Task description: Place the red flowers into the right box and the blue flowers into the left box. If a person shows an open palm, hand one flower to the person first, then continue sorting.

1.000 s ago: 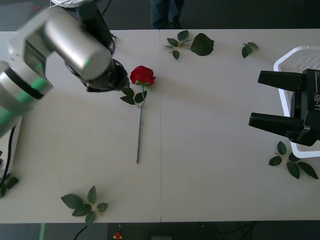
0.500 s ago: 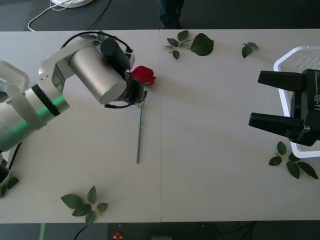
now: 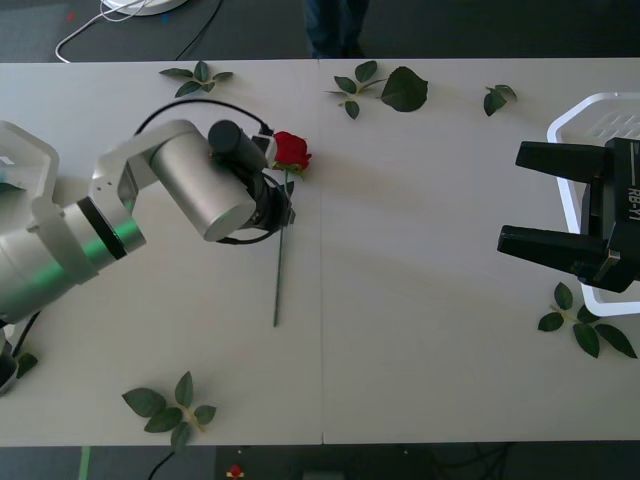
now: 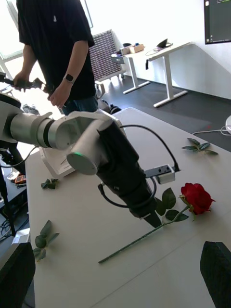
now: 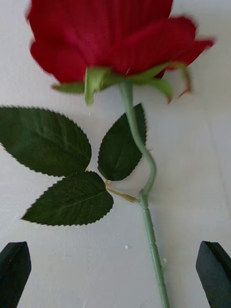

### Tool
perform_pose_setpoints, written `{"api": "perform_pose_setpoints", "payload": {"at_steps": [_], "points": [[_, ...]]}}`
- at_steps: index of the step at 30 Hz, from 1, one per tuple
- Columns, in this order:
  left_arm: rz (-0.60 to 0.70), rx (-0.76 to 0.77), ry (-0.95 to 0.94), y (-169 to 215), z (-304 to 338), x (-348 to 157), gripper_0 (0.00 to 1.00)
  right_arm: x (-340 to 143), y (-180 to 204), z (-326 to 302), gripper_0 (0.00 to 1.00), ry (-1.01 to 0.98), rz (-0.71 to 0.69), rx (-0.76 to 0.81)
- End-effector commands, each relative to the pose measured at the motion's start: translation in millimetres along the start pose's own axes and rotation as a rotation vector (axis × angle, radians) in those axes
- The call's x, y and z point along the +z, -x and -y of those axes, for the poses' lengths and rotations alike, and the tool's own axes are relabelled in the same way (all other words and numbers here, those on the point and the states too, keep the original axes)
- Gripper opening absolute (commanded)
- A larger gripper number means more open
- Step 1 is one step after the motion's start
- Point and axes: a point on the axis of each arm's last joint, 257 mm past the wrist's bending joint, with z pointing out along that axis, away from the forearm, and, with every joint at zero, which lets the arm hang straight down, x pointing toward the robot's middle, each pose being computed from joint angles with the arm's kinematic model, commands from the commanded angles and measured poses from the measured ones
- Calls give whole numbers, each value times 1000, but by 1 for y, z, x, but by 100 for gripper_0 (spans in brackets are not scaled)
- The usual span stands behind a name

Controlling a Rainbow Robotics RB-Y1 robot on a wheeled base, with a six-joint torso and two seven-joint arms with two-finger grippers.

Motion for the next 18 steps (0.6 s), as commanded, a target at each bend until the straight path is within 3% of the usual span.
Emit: {"api": "perform_pose_setpoints", "payload": {"at_steps": [1,18], "points": [[-36,-82,-26,-19,21,22,100,-3,0,-5,100,14,-32,-56],[-118,-188,32,-19,27,55,100,-3,0,-5,100,14,-32,-56]]}}
